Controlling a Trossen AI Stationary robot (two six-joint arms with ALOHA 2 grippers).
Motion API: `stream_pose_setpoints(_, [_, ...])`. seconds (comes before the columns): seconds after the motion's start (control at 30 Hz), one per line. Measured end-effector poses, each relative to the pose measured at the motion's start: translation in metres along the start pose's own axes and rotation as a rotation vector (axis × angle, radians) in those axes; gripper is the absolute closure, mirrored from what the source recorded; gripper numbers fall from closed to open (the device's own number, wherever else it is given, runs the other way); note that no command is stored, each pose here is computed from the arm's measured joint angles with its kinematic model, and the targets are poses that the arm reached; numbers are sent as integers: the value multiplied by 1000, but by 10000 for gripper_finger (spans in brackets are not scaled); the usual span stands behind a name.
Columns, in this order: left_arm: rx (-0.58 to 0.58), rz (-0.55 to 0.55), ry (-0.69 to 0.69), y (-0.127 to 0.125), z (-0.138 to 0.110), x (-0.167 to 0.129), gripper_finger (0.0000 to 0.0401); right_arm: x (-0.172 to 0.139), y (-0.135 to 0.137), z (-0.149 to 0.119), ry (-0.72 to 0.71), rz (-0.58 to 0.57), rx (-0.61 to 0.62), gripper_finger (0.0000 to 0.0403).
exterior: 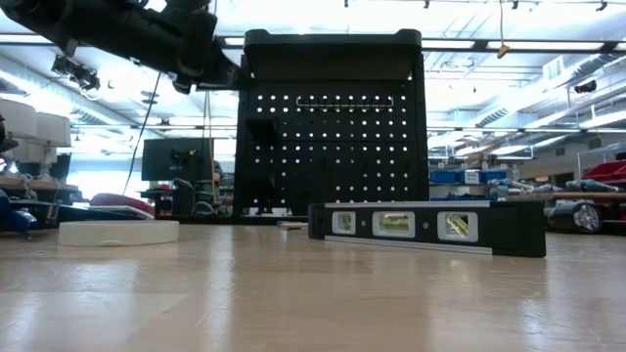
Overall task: Hang tools onto peg board
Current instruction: Hang the bottom wrench onto the black pegboard
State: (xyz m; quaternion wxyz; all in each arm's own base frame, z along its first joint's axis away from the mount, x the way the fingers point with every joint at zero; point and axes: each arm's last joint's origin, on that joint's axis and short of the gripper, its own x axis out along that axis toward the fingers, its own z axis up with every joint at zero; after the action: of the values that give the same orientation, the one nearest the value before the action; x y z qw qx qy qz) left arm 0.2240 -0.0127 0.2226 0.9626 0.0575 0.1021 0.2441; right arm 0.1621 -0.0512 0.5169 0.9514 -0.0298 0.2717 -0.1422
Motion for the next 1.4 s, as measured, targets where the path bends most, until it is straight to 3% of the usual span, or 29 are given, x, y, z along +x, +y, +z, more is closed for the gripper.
stream_pose_setpoints(0.33, [31,-10,61,0,-7,0,309,59,41,-64,24,73,73,319])
stream_pose_setpoints(0.87, [-144,-25,69,-1,-8,0,309,136,73,-195,-3,127,203,319])
stream_pose_setpoints(1.07, [-207,-38,74,-1,-8,0,309,159,71,-236,24,-133,255,318])
stream_pose_setpoints(1.4, [-237,-65,69,-2,-7,0,309,171,69,-294,289,-190,311,300])
